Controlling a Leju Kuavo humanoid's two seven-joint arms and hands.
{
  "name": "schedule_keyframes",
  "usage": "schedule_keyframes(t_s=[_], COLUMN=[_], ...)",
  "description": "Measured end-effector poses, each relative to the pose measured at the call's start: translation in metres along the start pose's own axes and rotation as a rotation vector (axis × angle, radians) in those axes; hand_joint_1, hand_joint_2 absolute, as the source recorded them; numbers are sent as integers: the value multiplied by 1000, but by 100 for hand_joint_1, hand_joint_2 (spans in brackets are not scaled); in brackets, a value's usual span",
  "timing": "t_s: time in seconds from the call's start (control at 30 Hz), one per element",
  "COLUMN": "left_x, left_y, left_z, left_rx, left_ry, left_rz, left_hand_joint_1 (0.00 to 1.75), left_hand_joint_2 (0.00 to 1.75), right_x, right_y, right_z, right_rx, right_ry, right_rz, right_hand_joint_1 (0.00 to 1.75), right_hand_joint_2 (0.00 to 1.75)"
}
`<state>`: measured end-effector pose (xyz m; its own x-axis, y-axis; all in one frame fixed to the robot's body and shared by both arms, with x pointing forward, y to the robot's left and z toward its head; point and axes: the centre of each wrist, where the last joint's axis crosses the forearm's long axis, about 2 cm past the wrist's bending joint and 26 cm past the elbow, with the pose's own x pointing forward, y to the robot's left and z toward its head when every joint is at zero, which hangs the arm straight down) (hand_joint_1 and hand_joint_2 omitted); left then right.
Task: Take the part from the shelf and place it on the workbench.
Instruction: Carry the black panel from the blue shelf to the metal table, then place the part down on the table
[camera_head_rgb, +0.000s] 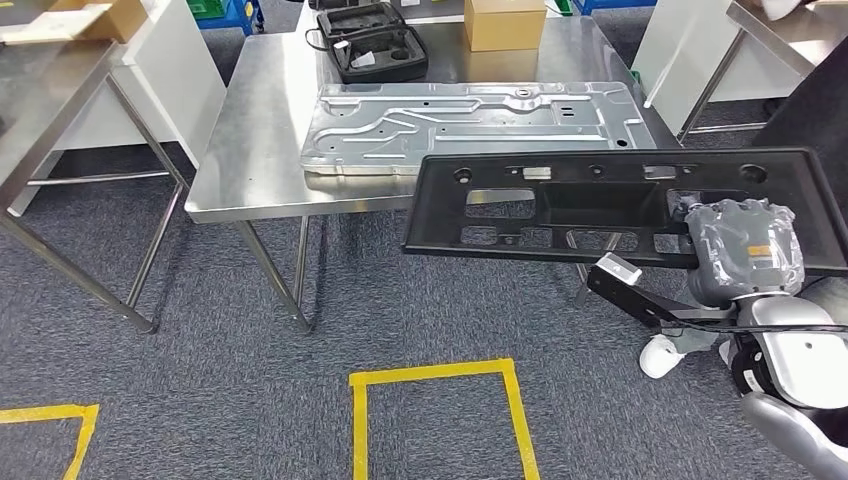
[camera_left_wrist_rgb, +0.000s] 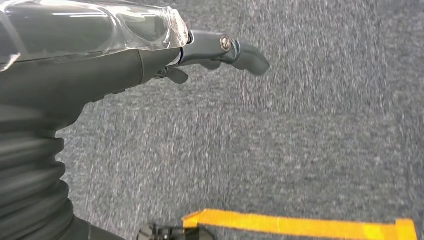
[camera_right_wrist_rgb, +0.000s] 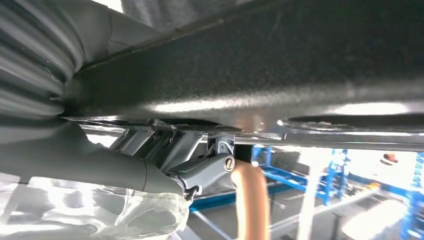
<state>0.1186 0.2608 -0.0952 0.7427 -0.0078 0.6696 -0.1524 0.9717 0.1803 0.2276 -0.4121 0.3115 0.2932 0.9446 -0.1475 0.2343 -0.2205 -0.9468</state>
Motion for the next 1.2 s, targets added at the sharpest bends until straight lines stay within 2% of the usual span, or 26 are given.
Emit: schedule_keyframes(t_s=[0.67,1.2], left_x=[6,6], left_y=[-2,-3], left_z=[-3,-3], left_rx=[-25,-32], left_ry=[-8,-6], left_rz=[-18,-18], left_hand_joint_1=[0,0], left_hand_joint_2=[175,175], right_x=[-41,-47], right_y=[11,16], right_z=[0,0], right_rx=[46,41], right_ry=[180,207], right_rz=[48,32], right_hand_joint_1=[175,175], right_hand_joint_2=[175,175])
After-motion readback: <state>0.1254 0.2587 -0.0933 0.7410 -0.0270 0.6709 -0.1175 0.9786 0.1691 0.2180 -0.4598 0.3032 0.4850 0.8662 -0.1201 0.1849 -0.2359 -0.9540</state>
